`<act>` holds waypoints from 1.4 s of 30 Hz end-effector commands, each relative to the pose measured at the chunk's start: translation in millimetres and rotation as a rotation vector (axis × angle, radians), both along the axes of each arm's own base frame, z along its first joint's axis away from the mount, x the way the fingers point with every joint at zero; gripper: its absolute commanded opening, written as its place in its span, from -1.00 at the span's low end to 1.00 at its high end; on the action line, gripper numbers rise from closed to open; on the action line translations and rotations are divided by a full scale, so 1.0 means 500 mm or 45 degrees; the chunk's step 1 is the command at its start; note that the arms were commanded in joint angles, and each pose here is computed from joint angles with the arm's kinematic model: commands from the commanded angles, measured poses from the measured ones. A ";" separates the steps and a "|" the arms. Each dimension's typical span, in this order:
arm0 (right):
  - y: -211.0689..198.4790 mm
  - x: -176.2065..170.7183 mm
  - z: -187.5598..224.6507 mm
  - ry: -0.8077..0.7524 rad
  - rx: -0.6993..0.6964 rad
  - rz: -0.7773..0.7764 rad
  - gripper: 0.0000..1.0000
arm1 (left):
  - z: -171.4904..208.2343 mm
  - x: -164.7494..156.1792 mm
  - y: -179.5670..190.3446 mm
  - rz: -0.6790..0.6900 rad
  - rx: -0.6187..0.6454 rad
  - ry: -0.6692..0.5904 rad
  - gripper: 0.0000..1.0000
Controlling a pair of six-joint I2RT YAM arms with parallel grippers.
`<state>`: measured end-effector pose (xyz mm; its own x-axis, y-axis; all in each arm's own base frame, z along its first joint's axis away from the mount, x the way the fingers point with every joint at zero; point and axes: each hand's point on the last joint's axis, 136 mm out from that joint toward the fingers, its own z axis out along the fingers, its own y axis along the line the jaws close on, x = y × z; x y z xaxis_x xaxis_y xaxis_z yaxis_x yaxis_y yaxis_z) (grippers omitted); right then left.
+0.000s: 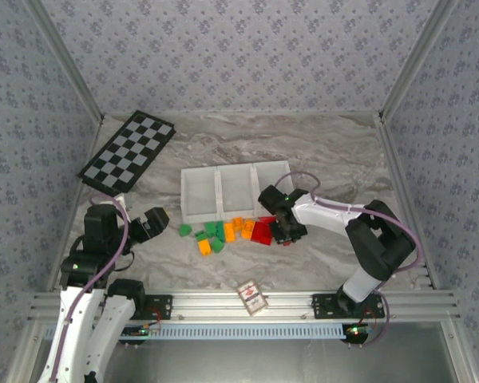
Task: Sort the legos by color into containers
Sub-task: Pick up the lego from the bottom-center of the table, then place the lego in the container.
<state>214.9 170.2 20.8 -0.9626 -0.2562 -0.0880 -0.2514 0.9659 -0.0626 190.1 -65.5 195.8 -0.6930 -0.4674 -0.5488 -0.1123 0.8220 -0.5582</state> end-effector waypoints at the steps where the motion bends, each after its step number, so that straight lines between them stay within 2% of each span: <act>1: -0.012 -0.007 0.030 -0.009 -0.068 0.025 -0.69 | 0.016 0.001 -0.003 -0.018 0.001 -0.039 0.99; 4: -0.011 -0.010 0.082 -0.069 -0.062 0.054 -0.71 | 0.015 0.001 -0.004 -0.017 -0.001 -0.039 1.00; 9: 0.013 0.010 0.195 -0.206 0.063 0.090 -0.72 | 0.011 0.002 -0.003 -0.008 -0.008 -0.034 1.00; 14: 0.038 0.088 0.285 -0.351 0.181 0.086 -0.73 | 0.010 0.001 -0.007 -0.016 -0.013 -0.032 0.99; 18: 0.056 0.155 0.307 -0.372 0.201 0.107 -0.74 | 0.009 0.000 -0.009 -0.023 -0.013 -0.029 1.00; 24: 0.077 0.241 0.271 -0.318 0.216 0.119 -0.76 | 0.005 -0.001 -0.011 -0.027 -0.010 -0.024 0.99; 31: 0.074 0.305 0.193 -0.233 0.186 0.099 -0.73 | -0.004 -0.001 -0.014 -0.022 -0.029 -0.011 0.99; 36: 0.082 0.325 0.153 -0.210 0.163 0.084 -0.63 | -0.028 -0.006 -0.019 -0.016 -0.061 0.026 1.00; 42: 0.081 0.333 0.145 -0.221 0.127 0.068 -0.39 | -0.021 -0.006 -0.017 -0.012 -0.060 -0.008 0.99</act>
